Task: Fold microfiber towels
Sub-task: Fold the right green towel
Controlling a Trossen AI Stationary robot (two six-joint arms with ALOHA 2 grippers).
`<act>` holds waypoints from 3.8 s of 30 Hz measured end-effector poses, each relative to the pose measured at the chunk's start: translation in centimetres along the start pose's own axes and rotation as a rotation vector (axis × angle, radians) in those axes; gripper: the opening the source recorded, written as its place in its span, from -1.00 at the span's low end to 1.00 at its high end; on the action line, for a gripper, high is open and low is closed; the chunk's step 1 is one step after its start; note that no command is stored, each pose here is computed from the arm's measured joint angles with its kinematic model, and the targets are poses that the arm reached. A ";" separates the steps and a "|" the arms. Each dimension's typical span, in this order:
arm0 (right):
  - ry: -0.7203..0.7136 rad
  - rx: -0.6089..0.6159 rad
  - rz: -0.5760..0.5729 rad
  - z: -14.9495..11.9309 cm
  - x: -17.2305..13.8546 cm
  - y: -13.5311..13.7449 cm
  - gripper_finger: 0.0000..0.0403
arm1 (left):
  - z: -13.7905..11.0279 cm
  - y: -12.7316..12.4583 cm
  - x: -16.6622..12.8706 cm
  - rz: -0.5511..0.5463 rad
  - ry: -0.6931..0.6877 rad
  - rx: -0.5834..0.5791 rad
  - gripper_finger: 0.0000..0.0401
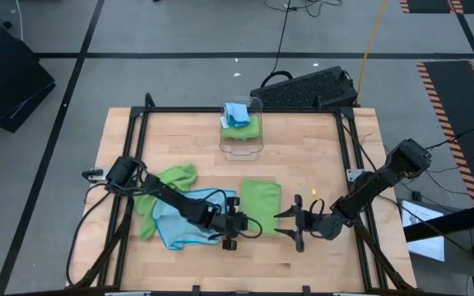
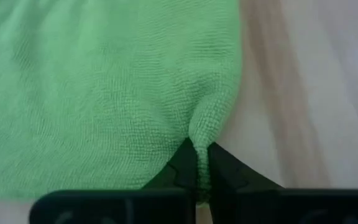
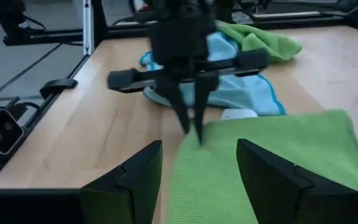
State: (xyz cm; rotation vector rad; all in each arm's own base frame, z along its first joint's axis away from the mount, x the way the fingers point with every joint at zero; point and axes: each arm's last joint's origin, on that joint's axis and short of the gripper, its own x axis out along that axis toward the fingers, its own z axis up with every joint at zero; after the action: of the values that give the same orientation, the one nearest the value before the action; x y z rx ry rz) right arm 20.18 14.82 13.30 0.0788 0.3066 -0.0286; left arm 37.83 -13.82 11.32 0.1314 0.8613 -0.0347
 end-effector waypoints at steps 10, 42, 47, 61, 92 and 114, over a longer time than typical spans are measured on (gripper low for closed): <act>0.074 -0.195 -0.033 0.0 3.0 3.2 0.08 | 1.4 0.5 -1.9 -0.057 -0.042 -0.120 -0.94; 0.227 -0.442 -0.261 -3.6 3.8 5.2 0.17 | 2.5 0.1 -3.3 -0.078 -0.113 -0.133 -0.88; 0.256 -0.404 -0.282 -4.0 3.6 4.9 -0.09 | 2.5 0.1 -3.3 -0.078 -0.113 -0.133 -0.91; 0.343 -0.154 -0.092 -3.5 3.5 5.6 -0.94 | 2.4 -1.5 -3.8 -0.172 -0.110 -0.135 -0.96; 0.322 0.254 0.134 1.4 2.1 4.6 -0.94 | 2.9 -3.1 -6.7 -0.150 -0.153 -0.102 -0.89; 0.314 0.308 -0.060 -0.5 2.2 1.7 -0.62 | 2.4 1.4 -4.3 0.013 -0.059 -0.180 -0.44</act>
State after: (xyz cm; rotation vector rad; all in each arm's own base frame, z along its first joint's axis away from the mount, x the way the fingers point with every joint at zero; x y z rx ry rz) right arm 22.23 16.55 12.24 0.3824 0.6168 -0.1236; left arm 36.94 -12.86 16.30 -0.0330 0.8003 0.0513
